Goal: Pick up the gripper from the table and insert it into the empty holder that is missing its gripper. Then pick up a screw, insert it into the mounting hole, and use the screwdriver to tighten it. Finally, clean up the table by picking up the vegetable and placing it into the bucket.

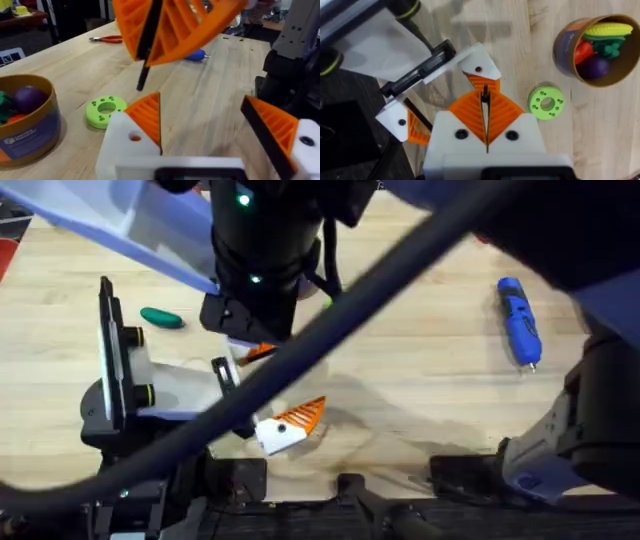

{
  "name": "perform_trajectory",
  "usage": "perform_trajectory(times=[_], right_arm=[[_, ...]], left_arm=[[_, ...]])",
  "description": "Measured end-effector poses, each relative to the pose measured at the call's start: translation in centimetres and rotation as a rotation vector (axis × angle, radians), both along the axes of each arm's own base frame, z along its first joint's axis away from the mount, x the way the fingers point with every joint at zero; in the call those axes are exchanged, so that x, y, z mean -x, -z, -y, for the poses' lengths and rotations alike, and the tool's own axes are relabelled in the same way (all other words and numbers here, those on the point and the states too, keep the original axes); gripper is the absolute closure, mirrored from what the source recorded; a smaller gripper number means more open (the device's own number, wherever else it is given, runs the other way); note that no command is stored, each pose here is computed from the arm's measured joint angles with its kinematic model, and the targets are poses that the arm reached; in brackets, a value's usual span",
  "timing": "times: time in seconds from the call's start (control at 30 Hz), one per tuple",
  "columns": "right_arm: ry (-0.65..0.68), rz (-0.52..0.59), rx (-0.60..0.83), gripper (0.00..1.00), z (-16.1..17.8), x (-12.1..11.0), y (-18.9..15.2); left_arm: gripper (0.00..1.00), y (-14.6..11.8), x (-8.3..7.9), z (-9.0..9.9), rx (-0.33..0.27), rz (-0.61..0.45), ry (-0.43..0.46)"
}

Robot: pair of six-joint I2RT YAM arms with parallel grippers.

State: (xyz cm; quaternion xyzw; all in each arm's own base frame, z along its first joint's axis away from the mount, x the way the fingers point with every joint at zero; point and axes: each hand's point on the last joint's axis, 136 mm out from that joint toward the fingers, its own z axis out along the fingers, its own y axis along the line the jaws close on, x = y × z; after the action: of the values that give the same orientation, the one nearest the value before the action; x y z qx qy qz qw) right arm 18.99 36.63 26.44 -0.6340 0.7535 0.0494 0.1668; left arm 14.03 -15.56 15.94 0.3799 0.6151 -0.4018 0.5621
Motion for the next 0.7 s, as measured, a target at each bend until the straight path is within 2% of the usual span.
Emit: perform_trajectory(times=[0.7], right_arm=[[-0.043, -0.003, 0.04, 0.995, -0.8, -0.4, 1.8]], left_arm=[[0.014, 0.0, 0.0, 0.0, 0.0, 0.0, 0.0]])
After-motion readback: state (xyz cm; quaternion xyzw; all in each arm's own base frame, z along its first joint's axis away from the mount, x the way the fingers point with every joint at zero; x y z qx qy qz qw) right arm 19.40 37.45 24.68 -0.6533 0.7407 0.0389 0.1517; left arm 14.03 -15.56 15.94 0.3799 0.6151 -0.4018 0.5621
